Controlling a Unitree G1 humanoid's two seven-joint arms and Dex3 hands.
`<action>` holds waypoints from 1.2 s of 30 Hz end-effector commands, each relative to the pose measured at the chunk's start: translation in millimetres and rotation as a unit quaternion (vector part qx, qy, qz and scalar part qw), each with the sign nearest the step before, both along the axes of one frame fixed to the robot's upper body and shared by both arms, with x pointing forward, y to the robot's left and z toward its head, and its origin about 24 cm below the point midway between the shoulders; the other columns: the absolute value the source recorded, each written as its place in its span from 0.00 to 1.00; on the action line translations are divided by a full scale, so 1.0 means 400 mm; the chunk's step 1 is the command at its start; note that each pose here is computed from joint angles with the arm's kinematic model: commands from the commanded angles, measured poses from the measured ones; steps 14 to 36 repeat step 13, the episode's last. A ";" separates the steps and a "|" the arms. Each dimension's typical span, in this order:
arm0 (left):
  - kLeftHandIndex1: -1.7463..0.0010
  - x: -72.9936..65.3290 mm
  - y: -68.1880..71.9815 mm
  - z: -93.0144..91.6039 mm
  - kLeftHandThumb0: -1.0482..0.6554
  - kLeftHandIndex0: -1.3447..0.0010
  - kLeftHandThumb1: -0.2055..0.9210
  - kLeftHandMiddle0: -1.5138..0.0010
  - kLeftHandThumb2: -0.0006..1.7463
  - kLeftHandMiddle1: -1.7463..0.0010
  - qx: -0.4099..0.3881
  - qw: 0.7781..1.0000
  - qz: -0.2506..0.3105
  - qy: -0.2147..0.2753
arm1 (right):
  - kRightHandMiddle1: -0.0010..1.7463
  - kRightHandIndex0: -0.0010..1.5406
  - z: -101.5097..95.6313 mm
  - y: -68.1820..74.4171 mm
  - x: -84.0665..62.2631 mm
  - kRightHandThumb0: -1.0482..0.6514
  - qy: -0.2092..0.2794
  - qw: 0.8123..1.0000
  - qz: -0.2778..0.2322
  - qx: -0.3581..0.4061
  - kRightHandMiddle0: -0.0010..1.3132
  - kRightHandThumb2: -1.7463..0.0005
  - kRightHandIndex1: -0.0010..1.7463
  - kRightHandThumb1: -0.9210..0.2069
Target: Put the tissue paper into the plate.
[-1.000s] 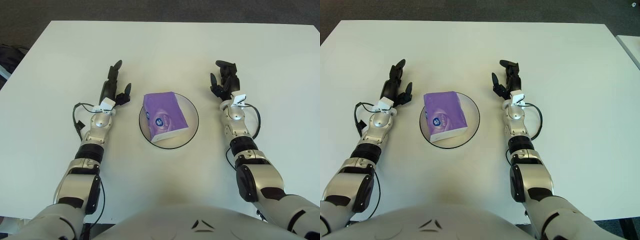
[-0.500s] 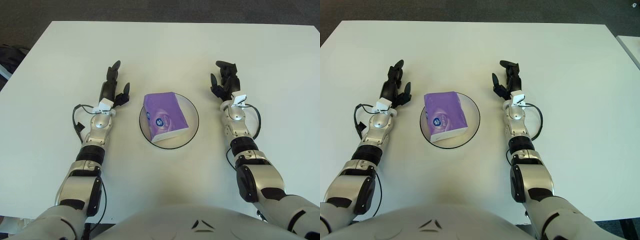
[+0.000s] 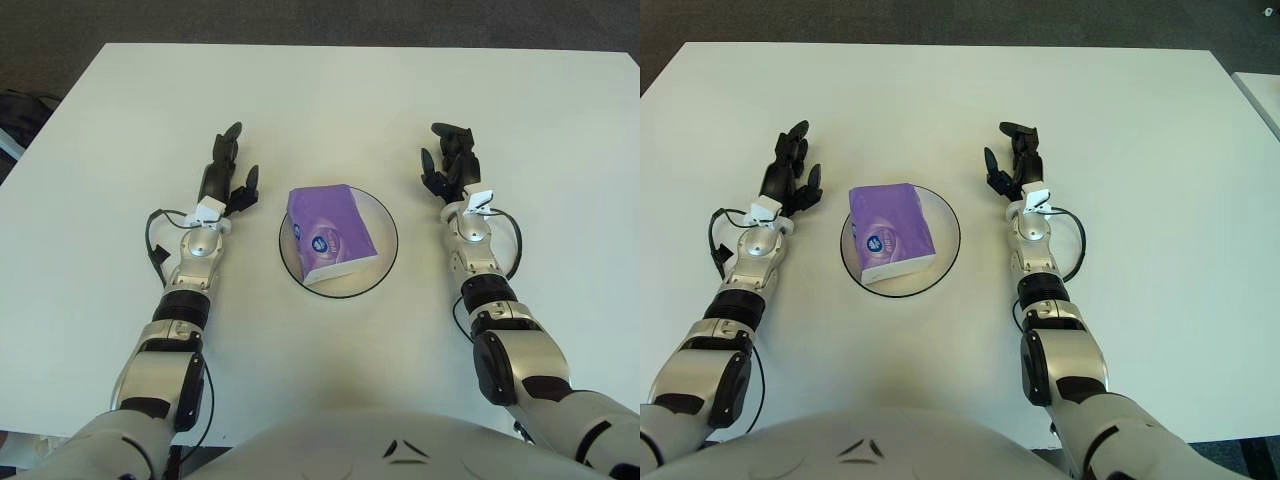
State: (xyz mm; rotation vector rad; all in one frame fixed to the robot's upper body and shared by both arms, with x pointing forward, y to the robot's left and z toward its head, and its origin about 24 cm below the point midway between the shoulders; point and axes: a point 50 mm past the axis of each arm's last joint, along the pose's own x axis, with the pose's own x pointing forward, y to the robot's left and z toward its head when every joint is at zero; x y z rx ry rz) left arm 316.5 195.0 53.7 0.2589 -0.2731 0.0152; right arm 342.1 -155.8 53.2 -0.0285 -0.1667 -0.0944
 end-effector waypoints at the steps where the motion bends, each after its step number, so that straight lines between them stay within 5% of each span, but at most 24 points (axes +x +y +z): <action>1: 0.58 -0.057 -0.016 -0.105 0.24 1.00 1.00 0.78 0.42 0.97 -0.023 0.997 0.001 0.076 | 0.63 0.24 -0.175 -0.013 -0.085 0.27 0.166 0.986 -0.011 0.010 0.02 0.69 0.12 0.09; 13: 0.51 -0.088 -0.033 -0.080 0.25 1.00 1.00 0.74 0.40 0.96 -0.010 0.998 0.001 0.056 | 0.63 0.24 -0.174 -0.018 -0.084 0.27 0.166 0.986 -0.011 0.010 0.02 0.69 0.12 0.09; 36: 0.51 -0.088 -0.033 -0.080 0.25 1.00 1.00 0.74 0.40 0.96 -0.010 0.998 0.001 0.056 | 0.63 0.24 -0.174 -0.018 -0.084 0.27 0.166 0.986 -0.011 0.010 0.02 0.69 0.12 0.09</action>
